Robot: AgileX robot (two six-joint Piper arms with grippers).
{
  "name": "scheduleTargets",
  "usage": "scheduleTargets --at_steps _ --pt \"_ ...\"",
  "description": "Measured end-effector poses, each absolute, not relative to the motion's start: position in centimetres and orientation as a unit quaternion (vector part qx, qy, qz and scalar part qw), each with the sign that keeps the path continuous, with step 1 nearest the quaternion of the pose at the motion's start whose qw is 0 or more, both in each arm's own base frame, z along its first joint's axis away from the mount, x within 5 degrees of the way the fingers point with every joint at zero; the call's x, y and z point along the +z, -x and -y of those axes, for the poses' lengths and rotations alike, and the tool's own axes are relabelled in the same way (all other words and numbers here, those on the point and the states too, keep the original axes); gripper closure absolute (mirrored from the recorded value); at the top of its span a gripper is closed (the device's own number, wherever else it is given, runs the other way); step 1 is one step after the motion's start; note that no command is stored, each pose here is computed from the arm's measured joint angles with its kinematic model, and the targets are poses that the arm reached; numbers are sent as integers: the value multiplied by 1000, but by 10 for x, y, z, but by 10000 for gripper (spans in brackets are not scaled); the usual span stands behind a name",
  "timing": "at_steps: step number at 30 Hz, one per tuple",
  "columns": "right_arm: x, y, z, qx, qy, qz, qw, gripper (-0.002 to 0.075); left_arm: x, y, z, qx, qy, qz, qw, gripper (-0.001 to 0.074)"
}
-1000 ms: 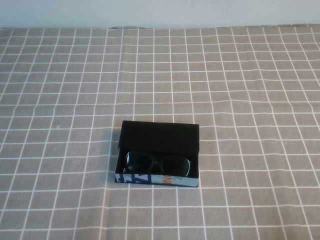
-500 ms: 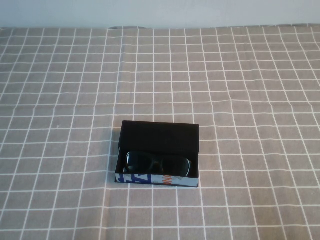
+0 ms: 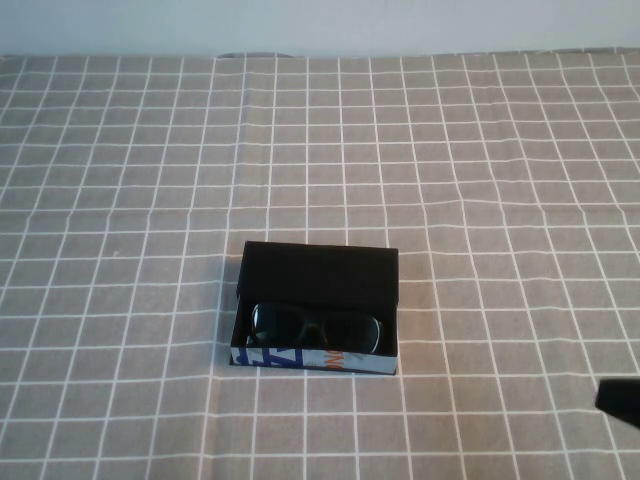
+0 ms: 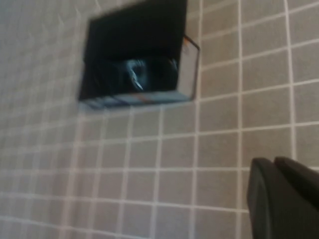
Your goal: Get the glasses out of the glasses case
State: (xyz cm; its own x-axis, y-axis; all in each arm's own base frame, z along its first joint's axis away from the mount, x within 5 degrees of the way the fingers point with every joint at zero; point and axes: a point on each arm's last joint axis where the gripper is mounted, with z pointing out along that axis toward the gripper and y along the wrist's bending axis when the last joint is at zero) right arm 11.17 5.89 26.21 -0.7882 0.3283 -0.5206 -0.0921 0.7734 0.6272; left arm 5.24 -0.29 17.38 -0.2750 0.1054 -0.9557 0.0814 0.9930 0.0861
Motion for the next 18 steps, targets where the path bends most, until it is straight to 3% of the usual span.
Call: scheduleTargets --at_steps 6,10,18 --pt "288 -183 -75 257 66 -933 244 744 174 -52 3 10 -59 -798 599 739" --pt "297 -227 -107 216 186 -930 231 744 174 -52 3 10 -59 -798 599 739" --pt "284 -278 -208 155 480 -842 192 744 174 -52 3 10 -59 -798 599 739"
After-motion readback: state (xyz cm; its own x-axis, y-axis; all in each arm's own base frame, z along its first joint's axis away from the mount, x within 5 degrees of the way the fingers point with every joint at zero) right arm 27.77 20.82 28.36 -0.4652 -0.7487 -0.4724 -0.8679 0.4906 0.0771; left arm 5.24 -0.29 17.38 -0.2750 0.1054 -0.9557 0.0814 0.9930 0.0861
